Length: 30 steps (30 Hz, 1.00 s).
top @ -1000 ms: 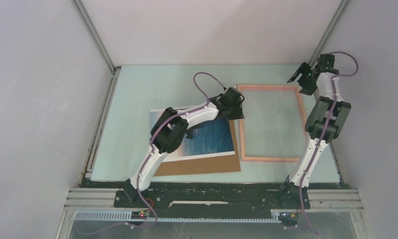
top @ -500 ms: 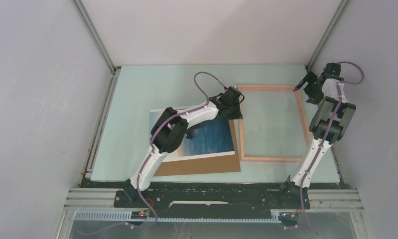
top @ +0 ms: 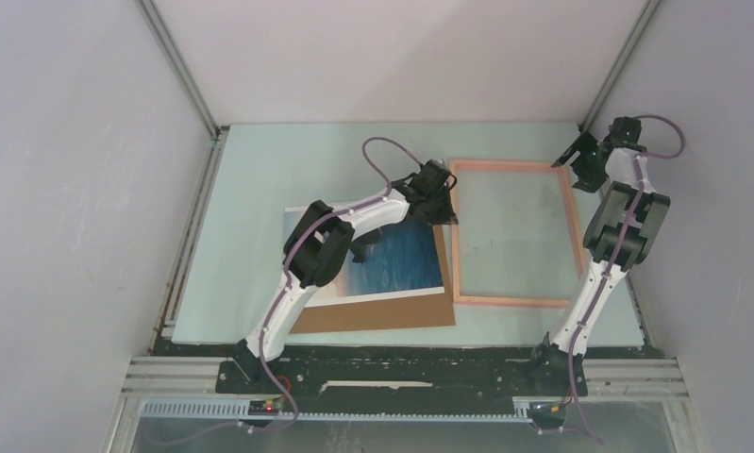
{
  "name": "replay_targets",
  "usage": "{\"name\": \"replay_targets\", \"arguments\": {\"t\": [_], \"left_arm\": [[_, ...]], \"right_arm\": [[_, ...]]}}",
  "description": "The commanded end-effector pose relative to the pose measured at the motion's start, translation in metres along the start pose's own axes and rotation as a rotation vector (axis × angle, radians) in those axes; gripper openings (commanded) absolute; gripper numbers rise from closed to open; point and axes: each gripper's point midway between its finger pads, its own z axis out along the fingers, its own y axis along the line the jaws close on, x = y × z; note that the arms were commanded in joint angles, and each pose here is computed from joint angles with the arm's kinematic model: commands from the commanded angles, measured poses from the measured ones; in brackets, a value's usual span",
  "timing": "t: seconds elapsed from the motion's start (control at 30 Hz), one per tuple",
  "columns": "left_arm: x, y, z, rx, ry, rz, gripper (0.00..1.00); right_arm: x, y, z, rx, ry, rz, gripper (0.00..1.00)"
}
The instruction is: Put the photo into the frame
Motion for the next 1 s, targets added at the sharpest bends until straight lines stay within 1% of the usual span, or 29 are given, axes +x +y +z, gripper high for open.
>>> {"name": "replay_targets", "arguments": {"t": [0.0,0.1,0.33,0.47,0.57,0.63,0.8,0.97], "left_arm": [[-0.006,0.0,0.007,0.02,-0.006,-0.017,0.0],[-0.006,0.002,0.006,0.013,-0.01,-0.014,0.0],[-0.007,0.0,0.004,0.017,-0.014,-0.013,0.0],[-0.004,0.002,0.005,0.013,-0.01,-0.013,0.0],[-0.004,0.003,0.006,0.014,-0.009,-0.017,0.0],[-0.005,0.003,0.005,0.015,-0.011,-0.014,0.0],[-0.004,0.002,0.006,0.021,-0.011,-0.016,0.0],[-0.003,0.002,0.008,0.023,-0.007,-0.018,0.0]], "right_arm": [[-0.014,0.003,0.008,0.005,-0.033,-0.001,0.89],[-0.013,-0.002,0.014,0.013,-0.018,0.005,0.89],[-0.007,0.008,0.021,-0.02,0.002,-0.003,0.88],[-0.017,0.016,0.004,-0.002,-0.048,-0.04,0.87],[-0.024,0.027,-0.014,-0.021,-0.099,-0.063,0.88],[-0.025,0.027,-0.019,-0.022,-0.114,-0.064,0.88],[-0.021,0.021,-0.011,-0.032,-0.084,-0.037,0.87],[-0.016,0.028,-0.003,-0.045,-0.062,-0.048,0.87]]}}
